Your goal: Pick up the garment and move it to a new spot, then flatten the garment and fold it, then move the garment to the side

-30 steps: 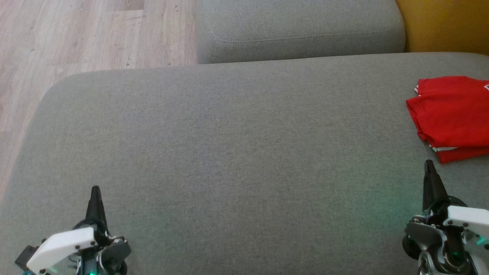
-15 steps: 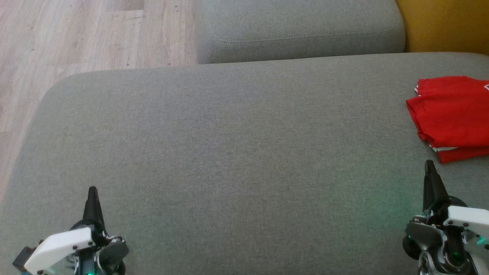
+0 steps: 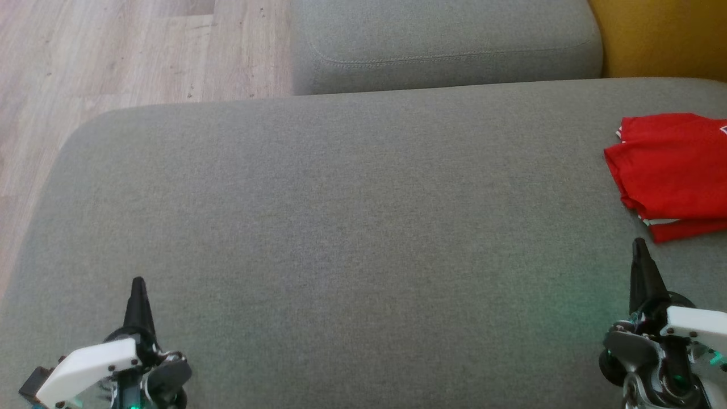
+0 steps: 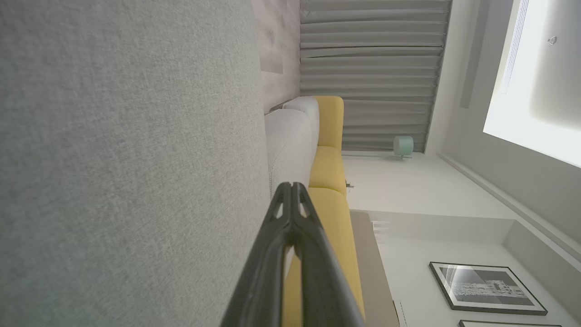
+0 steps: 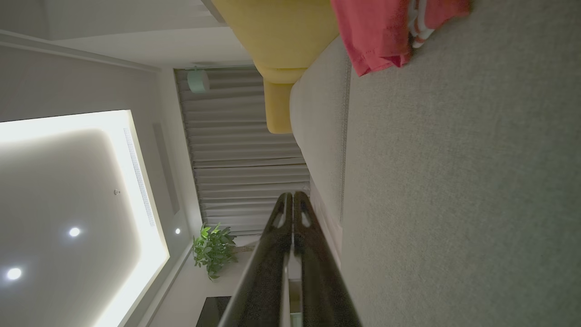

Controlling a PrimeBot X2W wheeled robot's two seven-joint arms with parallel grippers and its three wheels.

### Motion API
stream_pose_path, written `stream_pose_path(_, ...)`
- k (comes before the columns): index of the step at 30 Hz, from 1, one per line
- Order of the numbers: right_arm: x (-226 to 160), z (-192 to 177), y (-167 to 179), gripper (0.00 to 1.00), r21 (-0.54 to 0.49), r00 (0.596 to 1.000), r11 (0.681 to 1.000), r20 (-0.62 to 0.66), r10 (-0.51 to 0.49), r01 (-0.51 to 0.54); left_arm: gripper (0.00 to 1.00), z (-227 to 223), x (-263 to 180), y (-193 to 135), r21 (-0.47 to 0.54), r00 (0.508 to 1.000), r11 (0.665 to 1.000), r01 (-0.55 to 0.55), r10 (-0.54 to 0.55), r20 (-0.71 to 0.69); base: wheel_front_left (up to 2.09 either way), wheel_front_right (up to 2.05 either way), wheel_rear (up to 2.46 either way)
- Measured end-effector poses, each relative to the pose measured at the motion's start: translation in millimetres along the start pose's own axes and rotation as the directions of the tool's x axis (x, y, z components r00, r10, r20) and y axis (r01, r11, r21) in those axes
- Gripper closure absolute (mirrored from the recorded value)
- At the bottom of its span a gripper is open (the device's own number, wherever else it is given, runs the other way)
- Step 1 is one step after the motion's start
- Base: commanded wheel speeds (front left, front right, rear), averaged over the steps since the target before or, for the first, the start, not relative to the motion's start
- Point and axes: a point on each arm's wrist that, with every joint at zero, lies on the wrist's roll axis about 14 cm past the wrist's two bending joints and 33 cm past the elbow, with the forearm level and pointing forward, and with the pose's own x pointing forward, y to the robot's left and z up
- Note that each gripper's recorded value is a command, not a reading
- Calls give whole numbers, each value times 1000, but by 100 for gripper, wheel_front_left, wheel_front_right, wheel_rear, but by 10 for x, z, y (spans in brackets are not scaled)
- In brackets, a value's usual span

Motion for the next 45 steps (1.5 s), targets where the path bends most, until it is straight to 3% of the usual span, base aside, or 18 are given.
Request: stream_pose_path(45,-2,21,0,100,0,1000,1000,2,0,0,100,-10,-1,2,3,1000,1000,-1,1,-4,0,0,0)
